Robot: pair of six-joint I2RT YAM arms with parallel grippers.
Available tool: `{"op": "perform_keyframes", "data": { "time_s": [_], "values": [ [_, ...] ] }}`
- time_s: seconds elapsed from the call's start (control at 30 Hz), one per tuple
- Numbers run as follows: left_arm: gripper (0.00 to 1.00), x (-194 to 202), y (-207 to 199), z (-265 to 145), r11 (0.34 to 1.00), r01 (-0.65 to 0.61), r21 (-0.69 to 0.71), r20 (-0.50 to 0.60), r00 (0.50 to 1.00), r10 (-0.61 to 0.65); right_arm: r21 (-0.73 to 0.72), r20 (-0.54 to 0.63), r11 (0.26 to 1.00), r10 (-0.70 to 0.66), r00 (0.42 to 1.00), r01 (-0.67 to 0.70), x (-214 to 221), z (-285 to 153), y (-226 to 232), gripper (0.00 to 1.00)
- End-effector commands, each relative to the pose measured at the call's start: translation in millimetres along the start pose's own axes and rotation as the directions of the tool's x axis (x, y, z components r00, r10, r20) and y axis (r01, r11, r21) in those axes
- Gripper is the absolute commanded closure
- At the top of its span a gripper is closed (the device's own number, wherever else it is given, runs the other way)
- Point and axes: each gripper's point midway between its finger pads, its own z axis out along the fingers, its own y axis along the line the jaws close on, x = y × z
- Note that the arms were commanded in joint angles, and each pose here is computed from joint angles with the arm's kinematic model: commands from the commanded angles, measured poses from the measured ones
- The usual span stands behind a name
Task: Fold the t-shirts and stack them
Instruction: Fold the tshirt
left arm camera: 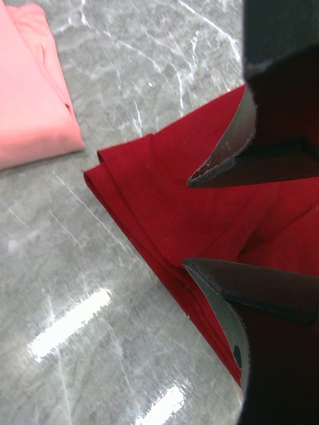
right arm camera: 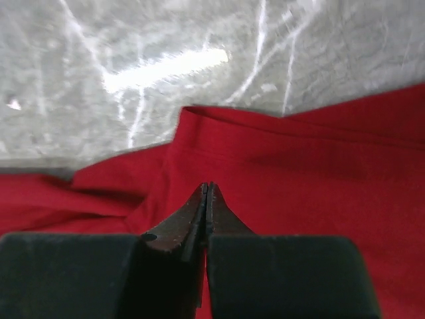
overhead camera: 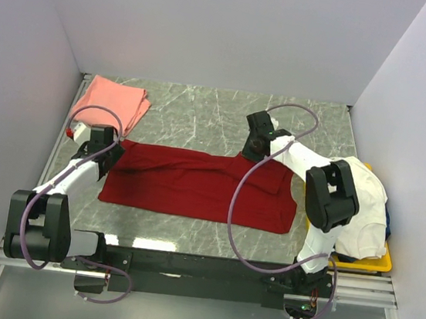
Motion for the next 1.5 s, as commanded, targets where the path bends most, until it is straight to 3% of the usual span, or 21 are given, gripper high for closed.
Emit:
{"op": "perform_keyframes", "data": {
  "time_s": [0.0, 0.13, 0.47, 0.6, 0.83, 1.17, 1.47],
  "values": [
    [0.49, -5, -4, -2, 0.999, 0.022, 0.026, 0.025, 0.999, -0.023, -0.047, 0.091, 0.999, 0.018, 0.996, -0.014, -27, -17, 18, 0.96],
    [0.48, -7, -5, -5, 0.999, 0.019, 0.03, 0.028, 0.999, -0.02, -0.053, 0.081, 0.999, 0.003, 0.997, 0.001, -31, -4, 29, 0.66],
    [0.49, -10, -10, -10, 0.999, 0.014, 0.051, 0.03, 0.999, -0.016, 0.017, 0.051, 1.0, -0.015, 0.999, 0.014, -34, 37, 32, 0.62],
    [0.49, -10, -9, -10, 0.999, 0.012, 0.046, 0.031, 0.999, -0.013, 0.03, 0.039, 0.999, -0.011, 0.999, 0.01, -31, 44, 31, 0.67],
    [0.49, -8, -8, -9, 0.999, 0.014, 0.044, 0.025, 1.0, -0.015, 0.028, 0.083, 0.999, 0.015, 0.996, -0.017, -35, 24, 28, 0.99],
    [0.49, -3, -6, -5, 0.999, 0.015, 0.037, 0.011, 1.0, -0.016, -0.026, 0.16, 0.998, 0.062, 0.985, -0.059, -30, -32, 23, 1.0],
    [0.48, -5, -7, -9, 0.999, 0.02, 0.044, 0.016, 1.0, -0.021, -0.056, 0.164, 0.997, 0.053, 0.985, -0.044, 23, -60, 22, 1.0]
  ]
}}
